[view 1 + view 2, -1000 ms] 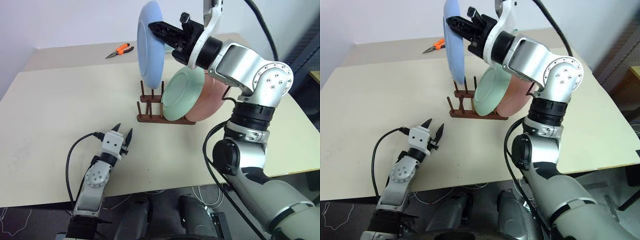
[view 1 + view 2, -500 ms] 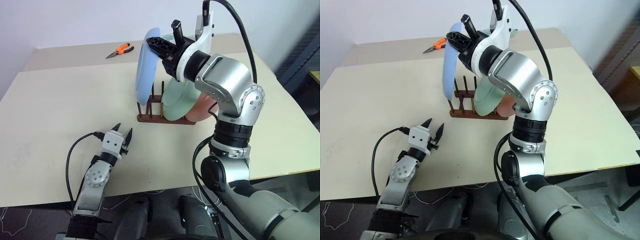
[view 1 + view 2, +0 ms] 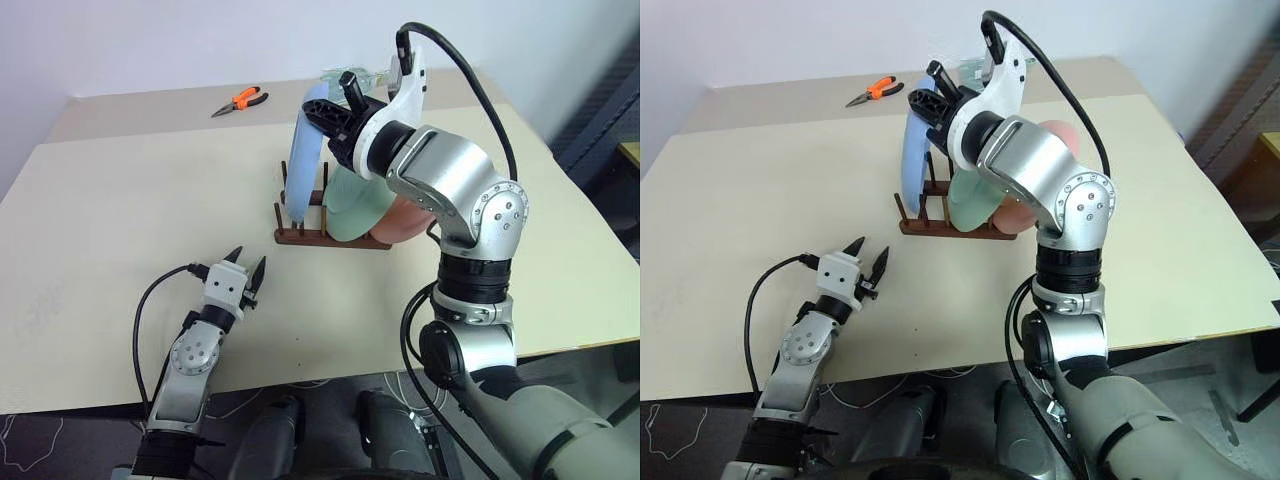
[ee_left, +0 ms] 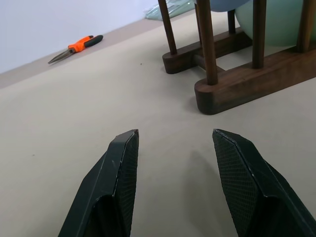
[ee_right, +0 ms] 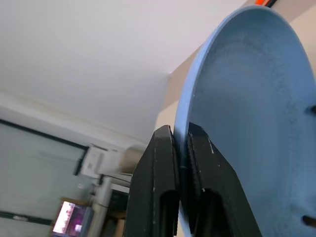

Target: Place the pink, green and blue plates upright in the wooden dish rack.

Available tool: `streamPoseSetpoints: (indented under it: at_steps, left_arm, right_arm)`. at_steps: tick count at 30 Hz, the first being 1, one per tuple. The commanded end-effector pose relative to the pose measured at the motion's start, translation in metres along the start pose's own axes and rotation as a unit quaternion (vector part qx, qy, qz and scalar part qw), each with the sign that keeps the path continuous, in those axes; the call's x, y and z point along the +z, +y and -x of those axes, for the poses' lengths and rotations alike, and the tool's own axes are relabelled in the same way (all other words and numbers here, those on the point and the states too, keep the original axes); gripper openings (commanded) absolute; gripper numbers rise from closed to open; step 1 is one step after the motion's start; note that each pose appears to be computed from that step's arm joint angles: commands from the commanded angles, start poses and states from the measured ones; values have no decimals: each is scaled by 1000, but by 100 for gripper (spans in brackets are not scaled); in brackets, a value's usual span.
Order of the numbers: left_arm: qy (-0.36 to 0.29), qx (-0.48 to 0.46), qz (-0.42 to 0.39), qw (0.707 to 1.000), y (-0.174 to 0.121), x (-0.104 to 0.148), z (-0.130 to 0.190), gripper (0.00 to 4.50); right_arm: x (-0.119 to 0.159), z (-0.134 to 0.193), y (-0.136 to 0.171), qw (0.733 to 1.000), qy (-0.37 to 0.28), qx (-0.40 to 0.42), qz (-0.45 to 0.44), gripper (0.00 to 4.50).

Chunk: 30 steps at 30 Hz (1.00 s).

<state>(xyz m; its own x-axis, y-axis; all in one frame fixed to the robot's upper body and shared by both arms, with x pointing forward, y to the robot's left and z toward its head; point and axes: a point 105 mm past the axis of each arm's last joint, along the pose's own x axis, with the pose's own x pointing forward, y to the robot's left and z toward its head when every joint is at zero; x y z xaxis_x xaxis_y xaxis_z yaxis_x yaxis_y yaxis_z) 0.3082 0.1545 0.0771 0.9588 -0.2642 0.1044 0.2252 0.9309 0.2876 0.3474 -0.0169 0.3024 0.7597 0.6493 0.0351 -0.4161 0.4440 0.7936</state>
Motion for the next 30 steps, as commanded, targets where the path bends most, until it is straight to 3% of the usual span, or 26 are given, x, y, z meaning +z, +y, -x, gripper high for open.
streamPoseSetpoints:
  at_steps: [1, 6, 13, 22, 26, 27, 30]
  left_arm:
    - [-15, -1, 1, 1000, -1, 8, 1, 243]
    - [-14, -1, 2, 1000, -1, 7, 2, 243]
    - [-14, -4, 4, 1000, -3, 6, 0, 243]
    - [-13, -6, 6, 1000, -4, 5, -1, 243]
    - [-12, -7, 6, 1000, -6, 4, 1, 243]
    - [-13, -10, 7, 1000, -6, 5, 2, 243]
    - [-19, -61, 13, 998, -17, 13, 5, 243]
  right_arm:
    - [6, 4, 20, 999, -15, 35, 29, 184]
    - [13, 11, 37, 993, -27, 59, 103, 435]
    - [24, 23, 45, 986, -43, 70, 147, 435]
    - [17, 29, 41, 981, -36, 60, 180, 435]
    - [25, 22, 35, 970, -41, 49, 234, 435]
    - [35, 19, 28, 953, -59, 44, 295, 435]
    - [60, 38, 4, 866, -69, 18, 495, 352]
